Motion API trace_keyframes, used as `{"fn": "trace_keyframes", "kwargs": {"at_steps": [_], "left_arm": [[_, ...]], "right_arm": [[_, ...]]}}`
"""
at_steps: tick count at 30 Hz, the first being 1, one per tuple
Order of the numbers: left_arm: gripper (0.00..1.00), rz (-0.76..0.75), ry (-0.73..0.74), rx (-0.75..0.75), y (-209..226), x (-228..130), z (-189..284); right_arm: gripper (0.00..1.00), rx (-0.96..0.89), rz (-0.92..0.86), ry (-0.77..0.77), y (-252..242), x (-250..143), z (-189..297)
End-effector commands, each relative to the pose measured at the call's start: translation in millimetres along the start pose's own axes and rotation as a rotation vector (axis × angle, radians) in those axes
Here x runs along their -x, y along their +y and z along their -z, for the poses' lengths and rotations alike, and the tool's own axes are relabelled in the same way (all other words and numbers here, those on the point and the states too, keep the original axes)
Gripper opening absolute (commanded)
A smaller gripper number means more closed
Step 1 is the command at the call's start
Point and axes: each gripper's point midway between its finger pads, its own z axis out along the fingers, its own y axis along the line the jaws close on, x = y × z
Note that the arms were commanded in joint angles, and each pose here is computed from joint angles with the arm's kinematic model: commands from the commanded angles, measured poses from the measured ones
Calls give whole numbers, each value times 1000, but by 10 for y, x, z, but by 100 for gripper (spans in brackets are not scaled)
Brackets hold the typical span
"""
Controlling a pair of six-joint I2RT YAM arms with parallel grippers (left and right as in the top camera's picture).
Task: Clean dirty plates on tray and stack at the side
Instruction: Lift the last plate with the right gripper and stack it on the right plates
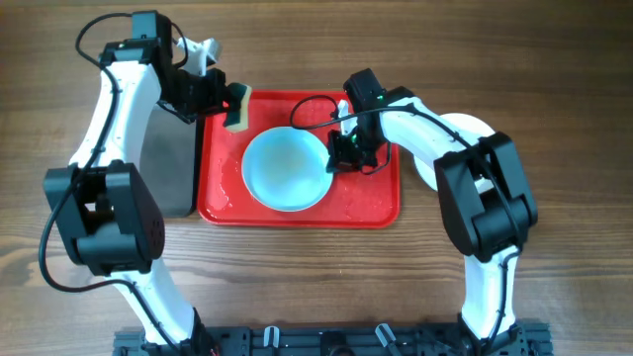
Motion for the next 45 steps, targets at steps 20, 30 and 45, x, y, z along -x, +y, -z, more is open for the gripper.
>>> {"fn": "trace_keyframes", "kwargs": {"at_steps": [20, 30, 45], "left_arm": [[4, 114, 106, 203, 102, -472, -603], [4, 115, 106, 203, 102, -472, -603], [4, 157, 91, 265, 204, -460, -581]], "right_arm": [[4, -1152, 203, -857, 183, -167, 2223], [4, -1324, 365, -1039, 662, -371, 2430], [4, -1105, 370, -871, 679, -456, 1943]]}}
